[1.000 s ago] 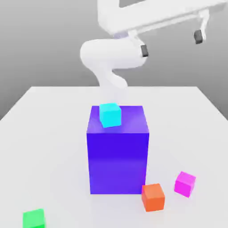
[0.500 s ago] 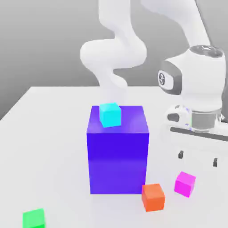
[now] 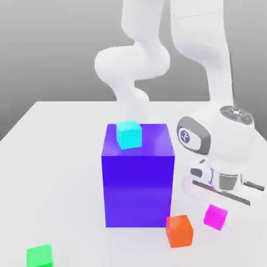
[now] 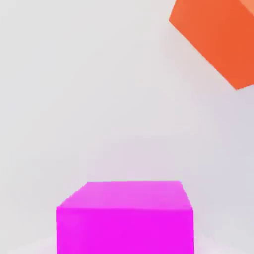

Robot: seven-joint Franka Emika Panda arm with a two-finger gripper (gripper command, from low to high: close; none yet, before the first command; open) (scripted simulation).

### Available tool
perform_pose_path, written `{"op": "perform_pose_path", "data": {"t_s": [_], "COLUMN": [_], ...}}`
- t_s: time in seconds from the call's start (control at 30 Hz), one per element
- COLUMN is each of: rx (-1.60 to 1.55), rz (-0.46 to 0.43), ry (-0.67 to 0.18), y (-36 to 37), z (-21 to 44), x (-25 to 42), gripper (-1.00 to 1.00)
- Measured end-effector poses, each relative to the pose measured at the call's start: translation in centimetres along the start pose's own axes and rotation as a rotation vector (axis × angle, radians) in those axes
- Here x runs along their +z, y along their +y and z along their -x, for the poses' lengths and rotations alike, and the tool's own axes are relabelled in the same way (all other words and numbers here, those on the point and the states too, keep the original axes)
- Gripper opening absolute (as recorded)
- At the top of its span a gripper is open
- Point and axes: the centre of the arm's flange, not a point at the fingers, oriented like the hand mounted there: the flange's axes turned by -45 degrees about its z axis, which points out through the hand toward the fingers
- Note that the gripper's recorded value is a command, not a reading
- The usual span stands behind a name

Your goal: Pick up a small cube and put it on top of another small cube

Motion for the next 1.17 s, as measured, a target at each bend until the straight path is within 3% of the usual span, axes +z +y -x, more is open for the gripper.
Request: {"op": "perform_pose_path", "data": {"t_s": [0.13,0.23,0.43,0.8,0.9,1.03,1.07,1.17], "rx": [-0.007,-0.095,0.347,1.243,1.474,1.541,1.544,1.544], "rz": [0.005,0.056,0.131,0.059,0.021,0.004,0.004,0.004], "ry": [-0.002,0.013,0.044,0.008,0.002,0.001,0.0,0.0], "y": [-0.1,-2.6,-1.6,17.2,23.8,25.9,26.0,26.0], "z": [0.2,1.6,-12.0,-31.7,-34.8,-35.5,-35.5,-35.5], "x": [-4.0,-5.2,-7.6,-9.3,-9.4,-4.3,-3.5,-3.5], "gripper": [-1.0,-1.0,-1.0,-1.0,-1.0,-1.0,1.0,1.0]}}
